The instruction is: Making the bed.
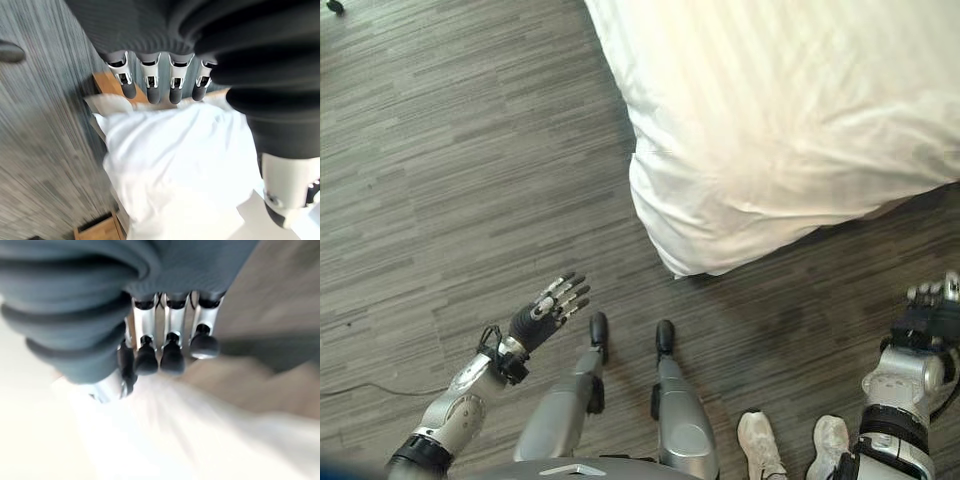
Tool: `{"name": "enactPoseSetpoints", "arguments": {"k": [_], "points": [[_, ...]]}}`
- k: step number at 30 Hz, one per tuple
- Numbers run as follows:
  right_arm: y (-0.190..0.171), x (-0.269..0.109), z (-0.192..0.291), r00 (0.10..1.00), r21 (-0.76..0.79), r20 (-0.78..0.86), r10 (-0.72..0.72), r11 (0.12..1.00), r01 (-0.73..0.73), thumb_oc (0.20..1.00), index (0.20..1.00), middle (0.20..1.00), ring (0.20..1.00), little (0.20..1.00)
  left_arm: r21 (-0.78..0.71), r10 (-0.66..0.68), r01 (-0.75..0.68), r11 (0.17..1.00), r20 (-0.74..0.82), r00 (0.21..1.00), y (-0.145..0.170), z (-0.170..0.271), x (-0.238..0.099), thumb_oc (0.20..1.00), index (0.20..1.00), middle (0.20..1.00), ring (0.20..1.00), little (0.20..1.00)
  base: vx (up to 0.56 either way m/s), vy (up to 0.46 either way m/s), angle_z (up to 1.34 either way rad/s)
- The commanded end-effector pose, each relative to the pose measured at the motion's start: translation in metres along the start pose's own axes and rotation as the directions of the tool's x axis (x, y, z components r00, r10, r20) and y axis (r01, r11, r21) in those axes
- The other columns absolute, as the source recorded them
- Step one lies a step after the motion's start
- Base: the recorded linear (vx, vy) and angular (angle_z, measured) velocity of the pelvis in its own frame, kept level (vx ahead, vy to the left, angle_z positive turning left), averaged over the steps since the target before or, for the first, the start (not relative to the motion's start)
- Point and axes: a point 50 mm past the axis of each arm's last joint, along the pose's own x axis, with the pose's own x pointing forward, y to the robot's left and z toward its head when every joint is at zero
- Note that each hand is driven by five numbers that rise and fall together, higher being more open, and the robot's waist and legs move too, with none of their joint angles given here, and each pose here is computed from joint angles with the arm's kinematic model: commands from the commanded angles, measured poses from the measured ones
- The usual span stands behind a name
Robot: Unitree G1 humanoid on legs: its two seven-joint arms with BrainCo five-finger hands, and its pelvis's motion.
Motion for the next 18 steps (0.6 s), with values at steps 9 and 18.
{"name": "enactPoseSetpoints", "arguments": {"k": [9, 18], "points": [[0.135, -0.064, -0.093, 0.687, 0.047, -0.351, 0.637, 0.744, -0.666, 0.200, 0.200, 0.200, 0.200, 0.200, 0.042, -0.003, 0.004, 0.999, -0.027, 1.000, -0.001, -0.007, -0.011, 1.000, 1.000, 1.000, 1.000, 1.000, -0.01, 0.000, 0.00], [0.144, -0.088, -0.154, 0.536, 0.098, -0.574, 0.619, 0.702, -0.706, 0.200, 0.200, 0.200, 0.200, 0.200, 0.024, -0.005, 0.005, 1.000, -0.024, 1.000, 0.000, -0.012, -0.010, 1.000, 1.000, 1.000, 1.000, 1.000, -0.01, -0.009, 0.07]]}}
